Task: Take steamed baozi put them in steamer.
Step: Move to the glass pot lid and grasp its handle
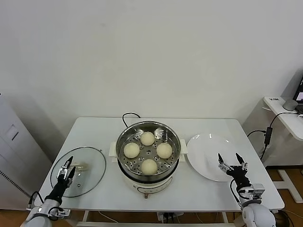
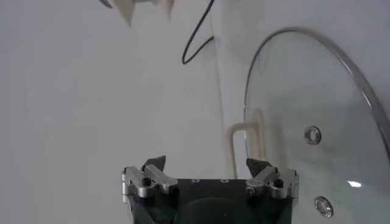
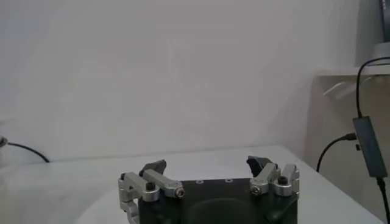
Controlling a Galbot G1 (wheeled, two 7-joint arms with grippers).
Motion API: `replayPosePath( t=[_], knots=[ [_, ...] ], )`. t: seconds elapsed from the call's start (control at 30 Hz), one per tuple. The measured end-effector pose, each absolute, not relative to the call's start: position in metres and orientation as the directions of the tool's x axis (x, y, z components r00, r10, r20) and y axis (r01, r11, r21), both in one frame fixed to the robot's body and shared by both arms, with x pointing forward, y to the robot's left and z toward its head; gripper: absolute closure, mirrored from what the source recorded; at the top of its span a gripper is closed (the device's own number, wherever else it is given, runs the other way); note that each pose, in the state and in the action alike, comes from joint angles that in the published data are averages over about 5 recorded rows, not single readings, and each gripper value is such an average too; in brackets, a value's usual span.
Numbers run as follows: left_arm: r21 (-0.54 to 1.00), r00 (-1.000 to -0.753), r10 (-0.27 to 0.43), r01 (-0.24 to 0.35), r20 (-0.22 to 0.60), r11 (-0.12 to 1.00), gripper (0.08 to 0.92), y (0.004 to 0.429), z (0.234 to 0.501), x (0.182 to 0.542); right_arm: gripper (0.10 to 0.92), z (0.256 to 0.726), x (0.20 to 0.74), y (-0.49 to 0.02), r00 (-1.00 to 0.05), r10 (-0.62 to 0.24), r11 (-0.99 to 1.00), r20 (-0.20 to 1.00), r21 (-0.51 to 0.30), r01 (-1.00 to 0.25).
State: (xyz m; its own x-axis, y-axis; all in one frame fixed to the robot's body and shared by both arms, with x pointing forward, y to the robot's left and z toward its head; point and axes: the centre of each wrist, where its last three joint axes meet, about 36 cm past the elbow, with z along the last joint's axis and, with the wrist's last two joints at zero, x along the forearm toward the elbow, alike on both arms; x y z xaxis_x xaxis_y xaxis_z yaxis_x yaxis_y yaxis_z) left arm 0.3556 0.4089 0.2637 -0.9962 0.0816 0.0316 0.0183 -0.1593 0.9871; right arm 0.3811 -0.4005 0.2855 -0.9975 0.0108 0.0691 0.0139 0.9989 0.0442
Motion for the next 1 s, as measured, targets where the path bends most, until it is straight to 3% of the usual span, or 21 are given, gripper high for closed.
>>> replayPosePath(
  t=[0.57, 1.0],
  knots=[
    [0.991, -0.998, 0.056, 0.022, 0.030, -0.134, 0.192, 0.397, 0.261, 0.381, 0.200, 0.279, 0.389, -0.406, -0.997, 0.014, 0.999, 0.080, 0.037, 0.017],
    [0.994, -0.997, 0.060, 0.040, 0.046, -0.103, 0.543, 0.397, 0.262, 0.382, 0.200, 0.283, 0.395, -0.412, -0.997, 0.022, 0.999, 0.073, 0.032, 0.024]
  ],
)
